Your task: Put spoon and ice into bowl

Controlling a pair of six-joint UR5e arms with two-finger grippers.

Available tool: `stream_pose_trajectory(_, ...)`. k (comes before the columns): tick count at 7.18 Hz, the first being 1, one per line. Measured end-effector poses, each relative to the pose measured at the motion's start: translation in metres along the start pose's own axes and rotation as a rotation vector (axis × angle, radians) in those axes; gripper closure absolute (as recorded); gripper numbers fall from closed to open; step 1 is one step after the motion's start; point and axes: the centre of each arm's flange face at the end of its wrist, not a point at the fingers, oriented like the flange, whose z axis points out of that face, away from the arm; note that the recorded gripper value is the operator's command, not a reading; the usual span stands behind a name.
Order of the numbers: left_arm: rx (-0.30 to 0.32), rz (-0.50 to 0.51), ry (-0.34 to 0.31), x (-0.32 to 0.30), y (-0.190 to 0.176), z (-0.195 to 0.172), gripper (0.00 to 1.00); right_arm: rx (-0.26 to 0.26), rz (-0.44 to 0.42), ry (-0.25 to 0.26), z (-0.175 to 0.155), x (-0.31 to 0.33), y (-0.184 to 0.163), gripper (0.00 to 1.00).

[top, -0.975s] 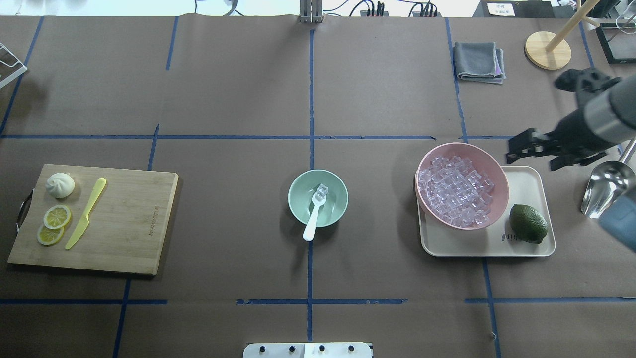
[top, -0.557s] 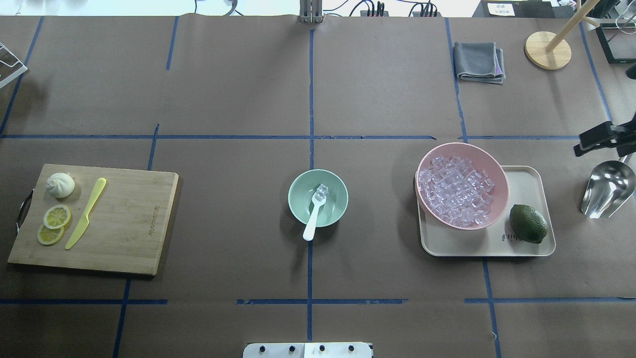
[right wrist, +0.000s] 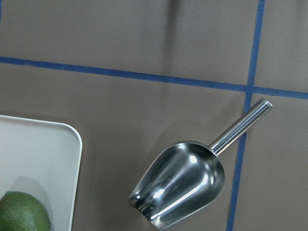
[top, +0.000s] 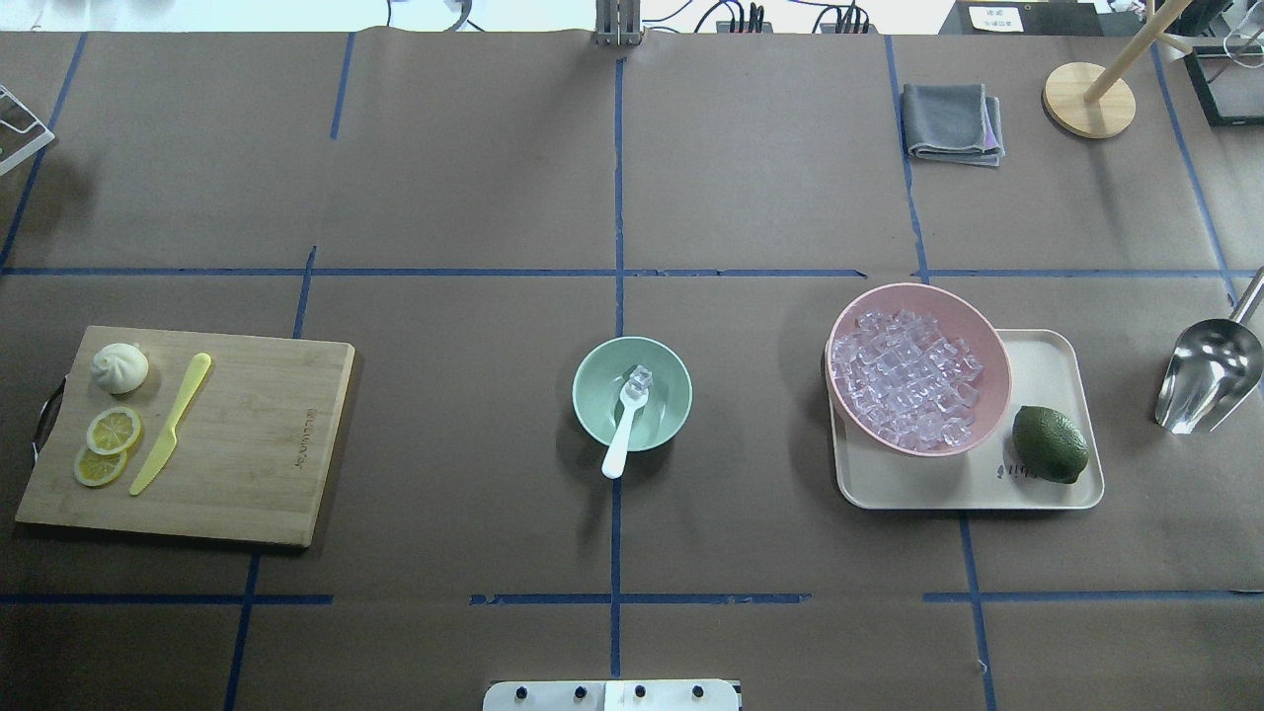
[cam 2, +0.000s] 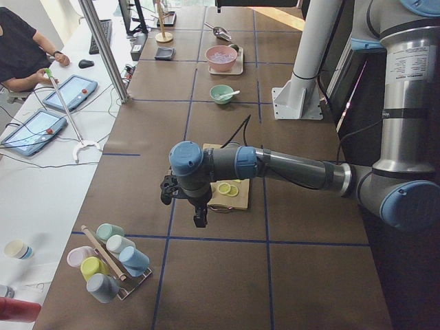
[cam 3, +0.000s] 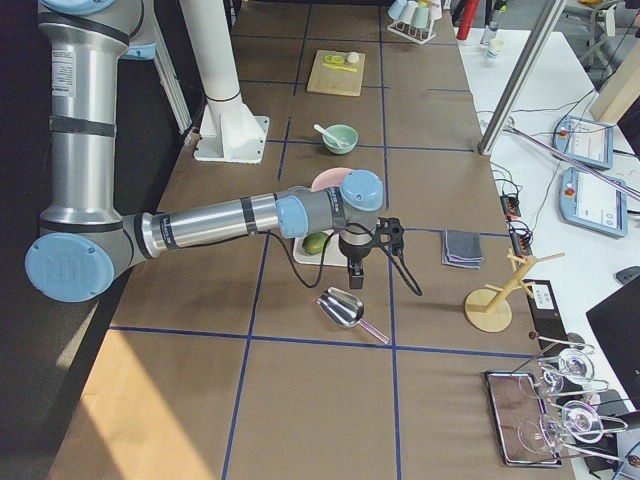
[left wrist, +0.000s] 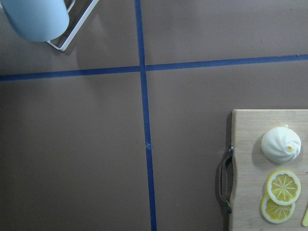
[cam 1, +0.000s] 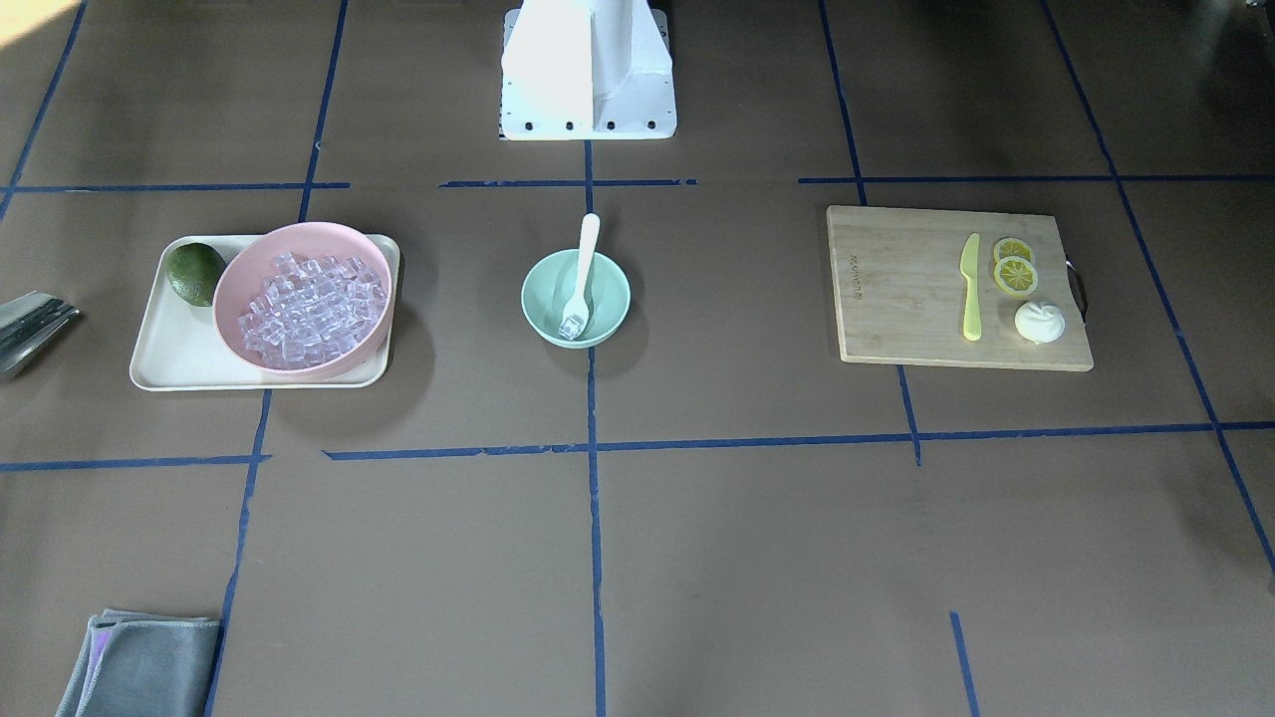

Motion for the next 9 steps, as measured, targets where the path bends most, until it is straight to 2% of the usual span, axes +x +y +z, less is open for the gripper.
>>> stream_pose_trajectory(2, 0.0, 0.0, 0.004, -0.011, 0.004, 0.01, 0.0, -0.023, -0.04, 0.011, -0.002, 0.017, 0.0, 0.0)
stream_pose_trajectory(6, 0.014, 0.017, -0.003, -0.014, 0.004, 0.013, 0.0, -0.049, -0.04, 0.012, 0.009, 0.032, 0.007, 0.0)
stream_pose_trajectory(9, 0.006, 0.015, -0.004, -0.014, 0.003, 0.016, 0.0, -0.074, -0.071, 0.001, 0.018, 0.059, 0.031, 0.0)
